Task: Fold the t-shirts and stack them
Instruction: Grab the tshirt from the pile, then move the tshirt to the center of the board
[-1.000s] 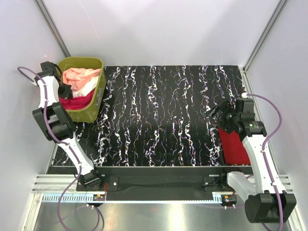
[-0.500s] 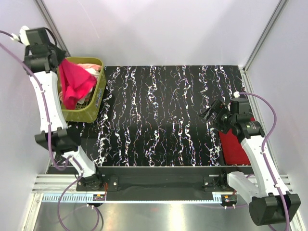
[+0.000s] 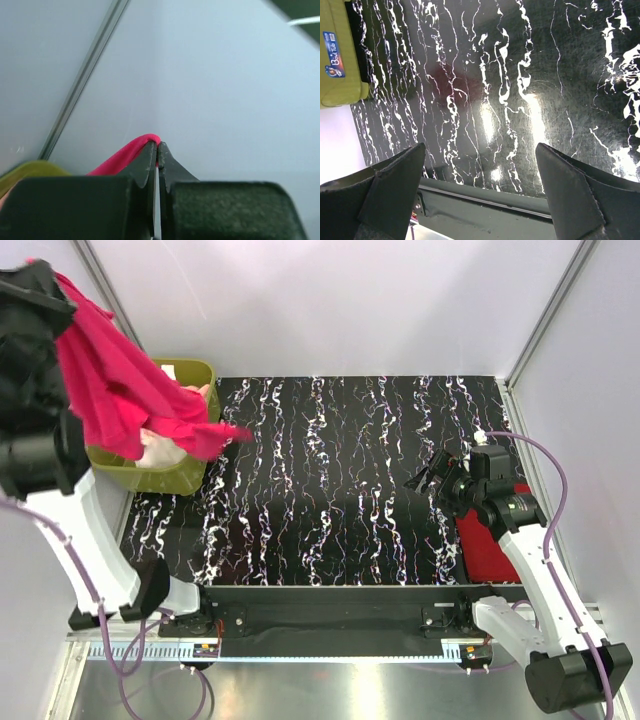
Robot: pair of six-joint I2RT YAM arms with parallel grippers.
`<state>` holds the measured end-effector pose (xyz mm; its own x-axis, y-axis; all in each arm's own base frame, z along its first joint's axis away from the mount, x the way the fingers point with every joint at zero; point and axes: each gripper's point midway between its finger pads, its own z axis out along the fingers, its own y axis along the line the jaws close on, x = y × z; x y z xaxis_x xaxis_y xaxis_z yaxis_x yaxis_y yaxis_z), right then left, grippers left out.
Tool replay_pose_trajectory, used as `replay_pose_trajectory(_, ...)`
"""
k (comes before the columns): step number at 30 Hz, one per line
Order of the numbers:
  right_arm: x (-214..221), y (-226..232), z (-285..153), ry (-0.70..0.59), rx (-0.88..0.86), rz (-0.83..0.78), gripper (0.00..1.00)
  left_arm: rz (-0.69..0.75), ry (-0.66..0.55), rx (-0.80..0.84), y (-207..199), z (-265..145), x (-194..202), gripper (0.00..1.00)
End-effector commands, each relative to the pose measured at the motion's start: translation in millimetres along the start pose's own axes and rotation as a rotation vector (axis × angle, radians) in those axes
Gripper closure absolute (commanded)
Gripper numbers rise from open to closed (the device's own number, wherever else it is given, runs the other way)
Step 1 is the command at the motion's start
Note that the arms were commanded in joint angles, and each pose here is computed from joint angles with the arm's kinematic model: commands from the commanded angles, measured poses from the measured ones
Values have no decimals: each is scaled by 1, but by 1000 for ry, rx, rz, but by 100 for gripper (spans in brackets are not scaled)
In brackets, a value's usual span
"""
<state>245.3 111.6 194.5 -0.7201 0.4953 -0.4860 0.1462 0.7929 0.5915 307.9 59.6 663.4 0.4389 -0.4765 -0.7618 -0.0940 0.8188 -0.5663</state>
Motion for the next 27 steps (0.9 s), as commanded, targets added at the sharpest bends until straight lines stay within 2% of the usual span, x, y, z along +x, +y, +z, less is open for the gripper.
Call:
replay_pose_trajectory(1,-2,13,-5,-20,-53,-7,0,-52,-177,163,-44,-32,-63,100)
replay_pose_trajectory(3,1,12,-5,-11,-53,-1,0,-145,-118,238,-59,-38,-55,100)
replay_pose_trajectory(4,2,12,-5,-10,-53,-3,0,-179,-53,333,-76,-41,-44,100)
replay_pose_trajectory(5,3,12,-4,-6,-53,-4,0,-261,51,359,-81,-35,-17,100)
replay_pose_trajectory(7,5,13,-3,0,-56,-6,0,-286,203,395,-92,-35,28,100)
replay_pose_trajectory(11,5,20,-3,9,-77,-16,0,-198,533,390,-110,-59,147,100)
replay_pose_trajectory(12,7,21,-3,18,-82,-19,0,-150,676,419,-122,-85,200,100)
replay_pose_trajectory(15,8,23,-4,25,-83,-37,0,-60,889,444,-136,-136,276,100)
replay_pose_trajectory(16,9,20,-4,27,-69,-36,0,11,1026,415,-123,-158,321,83)
replay_pose_trajectory(17,8,19,-3,25,-63,-40,0,77,1099,420,-120,-180,341,58)
replay_pose_trajectory(18,8,19,-4,25,-60,-43,0,138,1140,385,-107,-189,354,29)
replay_pose_trajectory(19,8,18,-3,29,-55,-46,0,242,1200,295,-76,-201,372,2)
replay_pose_trajectory(21,9,22,-2,39,-76,-51,0,337,1246,212,-39,-214,386,1)
replay_pose_trajectory(23,14,24,4,68,-94,-55,1,377,1207,183,-17,-214,377,1)
replay_pose_trajectory(25,20,32,13,115,-134,-47,9,393,1254,161,8,-228,390,2)
replay_pose_trajectory(27,23,42,27,161,-180,-47,17,411,1336,96,44,-242,414,9)
